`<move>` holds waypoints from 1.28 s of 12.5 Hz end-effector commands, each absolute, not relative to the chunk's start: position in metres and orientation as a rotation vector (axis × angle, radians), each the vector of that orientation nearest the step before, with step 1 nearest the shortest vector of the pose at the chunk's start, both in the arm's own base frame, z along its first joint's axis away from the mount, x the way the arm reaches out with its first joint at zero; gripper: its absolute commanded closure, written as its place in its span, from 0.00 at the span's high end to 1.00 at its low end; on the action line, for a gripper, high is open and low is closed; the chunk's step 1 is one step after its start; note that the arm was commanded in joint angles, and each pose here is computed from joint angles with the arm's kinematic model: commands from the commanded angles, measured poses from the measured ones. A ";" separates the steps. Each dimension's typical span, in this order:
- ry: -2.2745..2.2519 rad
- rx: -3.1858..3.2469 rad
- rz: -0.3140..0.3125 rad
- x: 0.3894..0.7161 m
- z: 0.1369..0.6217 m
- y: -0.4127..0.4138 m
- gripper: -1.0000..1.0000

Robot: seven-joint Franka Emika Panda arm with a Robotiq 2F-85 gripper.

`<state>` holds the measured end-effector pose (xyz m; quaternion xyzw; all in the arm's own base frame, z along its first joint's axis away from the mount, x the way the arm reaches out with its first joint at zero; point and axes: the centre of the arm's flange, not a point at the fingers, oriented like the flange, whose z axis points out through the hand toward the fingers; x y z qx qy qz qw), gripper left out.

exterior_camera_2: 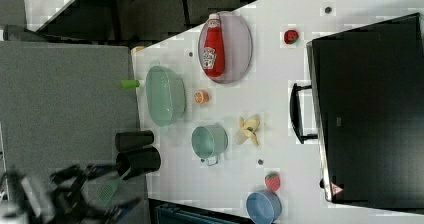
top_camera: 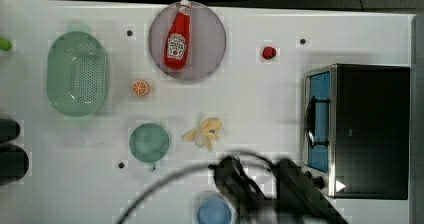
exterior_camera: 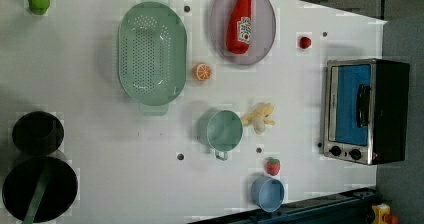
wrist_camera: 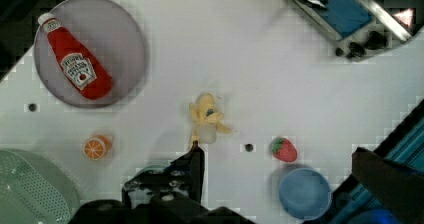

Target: Pick banana from table and place on oven.

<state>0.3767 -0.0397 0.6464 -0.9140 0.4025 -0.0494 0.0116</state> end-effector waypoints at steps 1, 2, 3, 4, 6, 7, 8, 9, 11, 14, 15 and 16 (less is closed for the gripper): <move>1.258 -2.930 0.071 0.429 0.531 -0.011 1.00; 1.249 -2.934 0.065 0.440 0.510 -0.009 1.00; 1.242 -2.938 0.069 0.449 0.488 -0.007 1.00; 1.237 -2.942 0.077 0.457 0.466 -0.006 1.00; 1.232 -2.946 0.091 0.470 0.421 -0.005 1.00; 1.230 -2.947 0.099 0.475 0.399 -0.005 1.00; 1.226 -2.949 0.105 0.479 0.377 -0.004 1.00; 1.219 -2.953 0.116 0.483 0.356 -0.002 1.00; 1.202 -2.962 0.142 0.487 0.315 0.003 1.00; 1.165 -2.968 0.140 0.489 0.260 0.015 1.00; 1.158 -2.964 0.125 0.489 0.246 0.019 1.00; 1.171 -2.954 0.113 0.489 0.234 0.022 1.00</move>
